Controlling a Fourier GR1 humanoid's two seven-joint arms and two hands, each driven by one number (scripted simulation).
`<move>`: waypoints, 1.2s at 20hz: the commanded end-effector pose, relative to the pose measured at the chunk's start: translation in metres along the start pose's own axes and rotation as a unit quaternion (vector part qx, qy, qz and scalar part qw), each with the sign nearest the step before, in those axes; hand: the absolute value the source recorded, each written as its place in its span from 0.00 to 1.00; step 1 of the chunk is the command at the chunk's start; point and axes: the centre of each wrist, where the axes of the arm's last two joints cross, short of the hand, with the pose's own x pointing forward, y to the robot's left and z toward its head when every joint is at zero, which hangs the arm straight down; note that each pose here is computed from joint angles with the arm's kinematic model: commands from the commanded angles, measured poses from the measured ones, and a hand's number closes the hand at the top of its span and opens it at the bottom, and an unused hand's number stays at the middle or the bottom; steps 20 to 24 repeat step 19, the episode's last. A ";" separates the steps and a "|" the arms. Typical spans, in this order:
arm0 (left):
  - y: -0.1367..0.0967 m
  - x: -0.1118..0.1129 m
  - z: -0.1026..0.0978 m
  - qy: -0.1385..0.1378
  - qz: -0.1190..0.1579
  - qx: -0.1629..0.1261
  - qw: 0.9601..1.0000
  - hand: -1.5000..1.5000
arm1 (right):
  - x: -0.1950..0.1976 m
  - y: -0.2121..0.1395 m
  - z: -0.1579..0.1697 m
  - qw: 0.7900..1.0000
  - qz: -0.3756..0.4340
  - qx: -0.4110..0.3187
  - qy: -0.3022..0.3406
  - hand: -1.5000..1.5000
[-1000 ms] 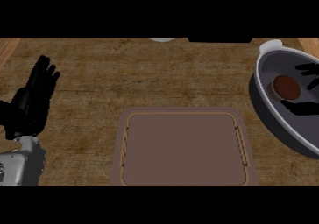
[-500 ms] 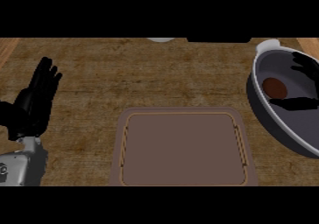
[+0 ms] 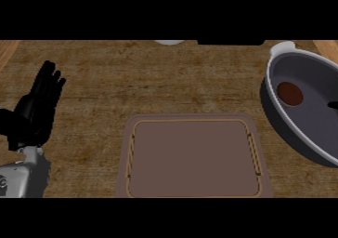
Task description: Pick the cupcake from the tray and place it in the pot
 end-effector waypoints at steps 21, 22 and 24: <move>0.001 -0.001 -0.002 -0.007 -0.001 -0.002 1.000 0.50 | -0.002 -0.130 0.078 1.000 -0.027 0.012 0.006 0.00; 0.001 -0.001 -0.002 -0.007 -0.001 -0.002 1.000 0.50 | -0.002 -0.130 0.078 1.000 -0.027 0.012 0.006 0.00; 0.001 -0.001 -0.002 -0.007 -0.001 -0.002 1.000 0.50 | -0.002 -0.130 0.078 1.000 -0.027 0.012 0.006 0.00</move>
